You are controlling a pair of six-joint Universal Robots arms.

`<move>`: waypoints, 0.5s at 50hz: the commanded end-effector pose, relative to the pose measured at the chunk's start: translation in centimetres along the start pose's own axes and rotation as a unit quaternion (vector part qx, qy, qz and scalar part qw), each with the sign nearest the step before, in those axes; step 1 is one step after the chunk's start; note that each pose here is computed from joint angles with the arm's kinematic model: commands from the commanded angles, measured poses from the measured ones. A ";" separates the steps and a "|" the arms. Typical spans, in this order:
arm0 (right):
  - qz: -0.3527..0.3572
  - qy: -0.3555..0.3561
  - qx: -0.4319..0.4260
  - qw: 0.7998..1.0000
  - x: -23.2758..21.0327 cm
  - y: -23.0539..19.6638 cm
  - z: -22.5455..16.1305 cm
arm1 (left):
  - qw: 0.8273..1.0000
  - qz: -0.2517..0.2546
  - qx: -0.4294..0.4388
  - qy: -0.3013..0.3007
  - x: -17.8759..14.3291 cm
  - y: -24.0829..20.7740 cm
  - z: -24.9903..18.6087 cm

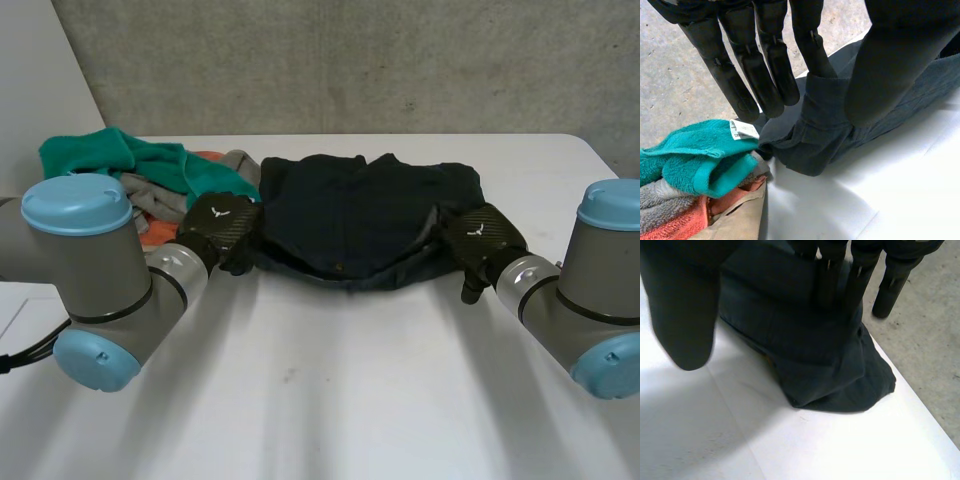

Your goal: Fold the laundry.

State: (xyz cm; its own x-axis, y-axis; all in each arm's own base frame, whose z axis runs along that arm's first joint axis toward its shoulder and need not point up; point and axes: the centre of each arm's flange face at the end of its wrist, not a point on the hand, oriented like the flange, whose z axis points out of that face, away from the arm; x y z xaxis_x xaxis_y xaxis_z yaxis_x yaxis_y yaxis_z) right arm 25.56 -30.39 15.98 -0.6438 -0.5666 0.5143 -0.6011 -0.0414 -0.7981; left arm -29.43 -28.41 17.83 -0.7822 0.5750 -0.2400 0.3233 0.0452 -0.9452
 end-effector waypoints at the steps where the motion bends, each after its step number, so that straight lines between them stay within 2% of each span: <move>1: 0.028 0.048 0.003 0.998 1.0 0.5 1.0 | 1.000 0.006 -0.011 -0.007 -0.5 0.7 0.2; 11: 0.039 0.039 -0.001 0.998 1.1 -0.7 0.0 | 0.997 0.066 -0.032 0.008 0.7 1.8 -0.3; 19: 0.036 -0.008 -0.047 0.998 1.7 -3.0 -3.4 | 0.996 0.076 -0.037 0.006 0.9 1.8 -0.4; 25: 0.044 -0.018 -0.046 0.998 3.8 -5.9 -6.1 | 0.996 0.077 -0.038 0.001 0.8 1.7 -0.2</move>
State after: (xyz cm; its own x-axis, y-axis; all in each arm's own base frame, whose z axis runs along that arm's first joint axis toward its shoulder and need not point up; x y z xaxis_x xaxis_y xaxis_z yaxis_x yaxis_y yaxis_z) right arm 24.65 -28.48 20.77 -0.6824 -0.5762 0.4499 -0.5915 0.0736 -0.8029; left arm -29.34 -27.52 15.98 -0.7144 0.5887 -0.3781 0.4787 0.0172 -0.8778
